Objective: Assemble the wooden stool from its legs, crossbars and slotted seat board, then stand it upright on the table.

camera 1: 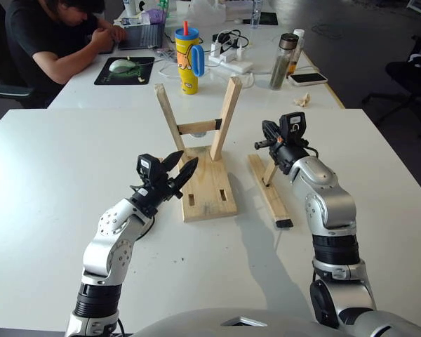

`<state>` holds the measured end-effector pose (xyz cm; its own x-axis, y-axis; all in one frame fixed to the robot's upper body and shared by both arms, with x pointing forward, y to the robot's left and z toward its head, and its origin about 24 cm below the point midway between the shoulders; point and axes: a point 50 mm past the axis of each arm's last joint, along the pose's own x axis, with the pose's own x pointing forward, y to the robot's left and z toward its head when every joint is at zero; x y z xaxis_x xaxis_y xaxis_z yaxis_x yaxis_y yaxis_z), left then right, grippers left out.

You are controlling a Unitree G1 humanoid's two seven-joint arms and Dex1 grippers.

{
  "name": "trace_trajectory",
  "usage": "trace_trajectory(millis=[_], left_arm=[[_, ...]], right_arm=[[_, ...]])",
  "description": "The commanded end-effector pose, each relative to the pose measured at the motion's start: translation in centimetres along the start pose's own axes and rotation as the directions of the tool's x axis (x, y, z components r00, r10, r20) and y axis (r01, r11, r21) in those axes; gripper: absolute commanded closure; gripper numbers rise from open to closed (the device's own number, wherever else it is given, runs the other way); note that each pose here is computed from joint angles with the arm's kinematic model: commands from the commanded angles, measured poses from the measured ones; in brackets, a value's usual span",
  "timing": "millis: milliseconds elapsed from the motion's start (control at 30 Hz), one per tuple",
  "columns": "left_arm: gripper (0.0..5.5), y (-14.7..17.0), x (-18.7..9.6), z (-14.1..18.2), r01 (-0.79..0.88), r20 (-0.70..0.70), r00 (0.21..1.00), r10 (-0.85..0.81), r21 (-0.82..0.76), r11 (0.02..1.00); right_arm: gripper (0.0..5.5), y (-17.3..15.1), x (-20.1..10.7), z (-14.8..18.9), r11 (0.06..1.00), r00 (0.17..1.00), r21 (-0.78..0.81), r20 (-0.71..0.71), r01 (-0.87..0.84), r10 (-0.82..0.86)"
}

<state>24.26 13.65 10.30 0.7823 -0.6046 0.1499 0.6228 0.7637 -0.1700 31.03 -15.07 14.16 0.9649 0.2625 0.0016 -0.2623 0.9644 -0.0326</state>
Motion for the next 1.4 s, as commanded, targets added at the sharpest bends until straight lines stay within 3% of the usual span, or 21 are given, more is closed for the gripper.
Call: trace_trajectory(millis=[33,167,267,300,367,433,500,633,767,900,1000,1067,1200,1267,1400], left_arm=[[3.09,0.1,-0.1,-0.2,-0.013,-0.007,1.0,0.013,0.001,1.0],[3.09,0.1,0.0,-0.1,-0.007,-0.006,1.0,0.007,0.001,1.0],[3.09,0.1,-0.1,-0.1,-0.007,-0.008,1.0,0.007,0.0,1.0],[3.09,0.1,-0.1,-0.1,-0.006,-0.009,1.0,0.006,-0.001,1.0],[3.09,0.0,-0.1,-0.1,-0.001,-0.01,1.0,0.001,-0.002,1.0],[3.09,0.0,0.1,-0.1,0.004,-0.011,1.0,-0.004,-0.001,1.0],[3.09,0.1,0.1,0.0,0.007,-0.011,1.0,-0.007,0.001,1.0],[3.09,0.2,0.0,0.1,0.007,-0.012,1.0,-0.007,0.003,1.0],[3.09,0.2,0.1,0.1,0.011,-0.012,1.0,-0.011,0.003,1.0],[3.09,0.2,0.0,-0.1,0.008,-0.018,1.0,-0.008,0.002,1.0],[3.09,0.1,0.0,-0.3,0.009,-0.022,1.0,-0.01,-0.008,1.0],[3.09,0.0,0.1,-0.3,0.011,-0.024,1.0,-0.011,-0.006,1.0],[3.09,-0.1,-0.1,-0.4,-0.004,-0.038,0.999,0.005,0.029,1.0],[3.09,-0.2,-0.3,-0.5,-0.012,-0.037,0.999,0.013,0.026,1.0],[3.09,-0.2,-0.7,-0.8,-0.039,-0.036,0.999,0.04,0.02,0.999]], right_arm=[[5.48,-0.3,0.1,5.6,0.998,0.957,-0.063,0.292,0.021,-0.002],[5.48,-0.5,-0.6,8.5,0.996,0.903,-0.077,0.43,0.054,-0.016],[5.48,-0.1,-0.6,7.6,0.995,0.917,-0.088,0.398,0.04,-0.001],[5.48,0.0,-0.3,6.0,0.996,0.947,-0.084,0.321,0.039,-0.01],[5.48,0.2,-0.2,-2.3,0.999,0.995,-0.027,-0.099,0.021,-0.023],[5.48,0.8,-2.2,-8.8,1.0,0.905,0.023,-0.425,0.002,0.008],[5.48,0.9,-2.9,-10.1,0.999,0.871,0.037,-0.49,0.01,0.009],[5.48,0.0,-1.1,-6.2,0.999,0.946,-0.022,-0.323,0.031,-0.037],[5.48,-0.7,-0.1,-1.1,0.991,0.997,-0.114,-0.022,0.069,-0.072],[5.48,0.1,-0.4,4.8,0.978,0.964,-0.203,0.267,0.036,0.019],[5.48,2.4,-1.8,7.0,0.953,0.925,-0.292,0.334,-0.08,0.18],[5.48,3.6,-3.2,5.6,0.927,0.925,-0.319,0.253,-0.198,0.285],[5.48,3.8,-8.3,-2.4,0.868,0.885,-0.179,-0.148,-0.463,0.441],[5.2,2.5,-10.8,-5.1,0.885,0.853,-0.085,-0.322,-0.458,0.411],[4.6,0.3,-12.8,-6.9,0.966,0.865,0.031,-0.439,-0.257,0.245]])
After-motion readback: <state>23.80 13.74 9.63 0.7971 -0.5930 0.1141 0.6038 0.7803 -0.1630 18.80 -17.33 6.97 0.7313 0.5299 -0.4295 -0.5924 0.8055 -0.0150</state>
